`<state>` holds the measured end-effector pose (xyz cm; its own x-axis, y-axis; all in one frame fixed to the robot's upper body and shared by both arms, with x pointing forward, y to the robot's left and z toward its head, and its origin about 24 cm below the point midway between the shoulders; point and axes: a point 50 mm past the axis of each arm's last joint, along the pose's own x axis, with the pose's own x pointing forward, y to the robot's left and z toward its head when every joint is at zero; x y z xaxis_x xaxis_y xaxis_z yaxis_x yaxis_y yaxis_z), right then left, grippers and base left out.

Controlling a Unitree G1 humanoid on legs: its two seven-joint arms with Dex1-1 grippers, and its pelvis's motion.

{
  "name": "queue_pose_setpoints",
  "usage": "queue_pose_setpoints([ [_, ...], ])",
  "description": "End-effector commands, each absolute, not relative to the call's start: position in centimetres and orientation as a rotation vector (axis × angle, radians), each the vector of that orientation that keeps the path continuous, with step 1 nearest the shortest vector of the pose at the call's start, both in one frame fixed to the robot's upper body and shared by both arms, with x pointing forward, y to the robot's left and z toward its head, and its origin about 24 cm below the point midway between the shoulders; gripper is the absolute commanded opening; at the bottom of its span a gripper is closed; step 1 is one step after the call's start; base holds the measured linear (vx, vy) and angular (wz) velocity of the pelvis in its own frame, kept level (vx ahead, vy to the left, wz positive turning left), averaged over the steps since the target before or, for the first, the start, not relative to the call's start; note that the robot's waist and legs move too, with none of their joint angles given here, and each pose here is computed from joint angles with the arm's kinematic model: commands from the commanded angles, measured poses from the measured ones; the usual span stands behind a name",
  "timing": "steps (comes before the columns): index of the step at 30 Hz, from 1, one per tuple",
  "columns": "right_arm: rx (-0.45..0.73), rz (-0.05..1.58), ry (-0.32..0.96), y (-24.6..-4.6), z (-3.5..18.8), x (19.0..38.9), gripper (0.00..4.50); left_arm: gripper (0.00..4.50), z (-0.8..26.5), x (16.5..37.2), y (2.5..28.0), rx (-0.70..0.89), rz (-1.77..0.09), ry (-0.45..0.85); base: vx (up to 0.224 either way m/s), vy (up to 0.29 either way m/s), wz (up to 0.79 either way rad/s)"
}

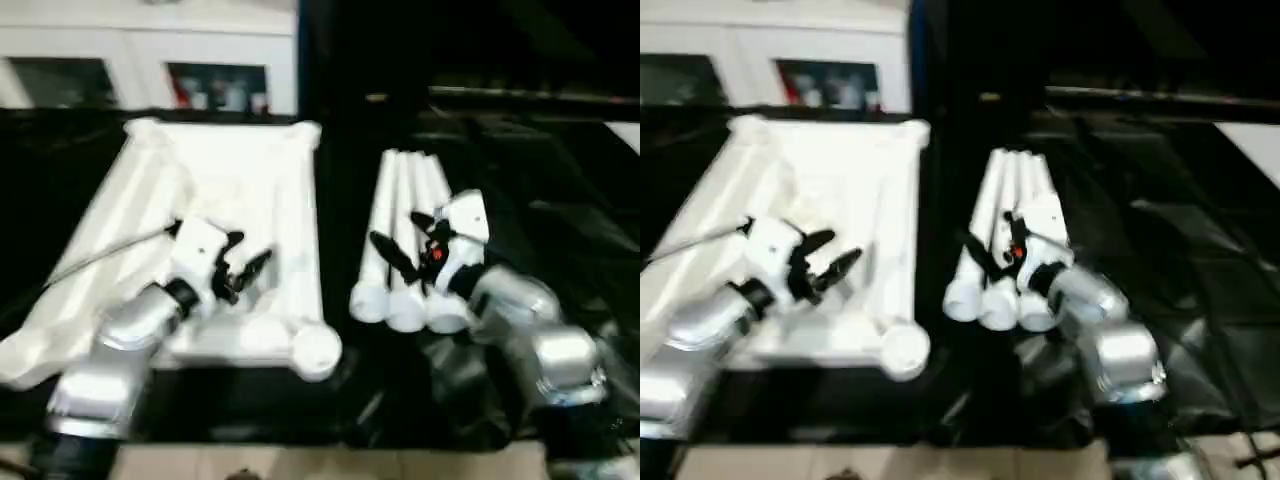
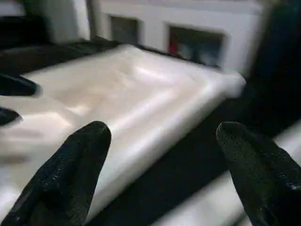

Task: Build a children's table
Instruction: Move to table

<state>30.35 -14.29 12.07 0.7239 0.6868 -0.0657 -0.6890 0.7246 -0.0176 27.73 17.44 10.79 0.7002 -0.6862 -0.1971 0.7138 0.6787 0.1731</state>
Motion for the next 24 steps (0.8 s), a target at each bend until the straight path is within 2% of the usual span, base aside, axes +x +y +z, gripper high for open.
queue_pose_setpoints([
  [1,-0.06,0.828,0.064,-14.7,12.6,30.1,4.0,2.78,10.7,27.3,16.2,0.287,-0.963,0.157,-0.072,0.01,0.13],
  [4,-0.128,0.954,0.127,-15.1,12.0,29.4,4.0,2.78,10.0,26.6,16.1,0.382,-1.189,0.283,-0.018,0.0,0.03],
  [7,-0.163,1.001,0.167,-15.3,11.5,28.9,4.0,2.78,9.7,26.2,16.1,0.428,-1.262,0.338,0.0,0.0,0.0],
  [8,-0.163,1.001,0.167,-15.3,11.5,28.9,4.0,2.61,9.7,26.2,16.1,0.428,-1.262,0.338,0.0,0.0,0.0],
  [9,-0.172,1.056,0.209,-15.4,11.1,28.1,4.0,2.61,9.3,25.9,16.3,0.482,-1.309,0.397,0.0,0.0,0.0],
  [14,-0.177,1.096,0.253,-15.5,10.4,27.0,4.0,2.23,8.6,26.1,16.9,0.516,-1.3,0.489,0.0,0.0,0.0],
  [15,-0.183,1.104,0.261,-15.5,10.1,26.8,4.0,2.06,8.4,25.7,17.2,0.512,-1.346,0.52,0.0,0.0,0.0],
  [21,-0.197,1.118,0.281,-15.5,9.7,26.4,4.0,1.74,8.1,25.3,17.8,0.534,-1.383,0.586,0.0,0.0,0.0],
  [24,-0.187,1.145,0.289,-15.2,9.8,26.1,4.0,1.4,8.0,25.2,18.2,0.552,-1.384,0.609,0.0,0.0,0.0],
])
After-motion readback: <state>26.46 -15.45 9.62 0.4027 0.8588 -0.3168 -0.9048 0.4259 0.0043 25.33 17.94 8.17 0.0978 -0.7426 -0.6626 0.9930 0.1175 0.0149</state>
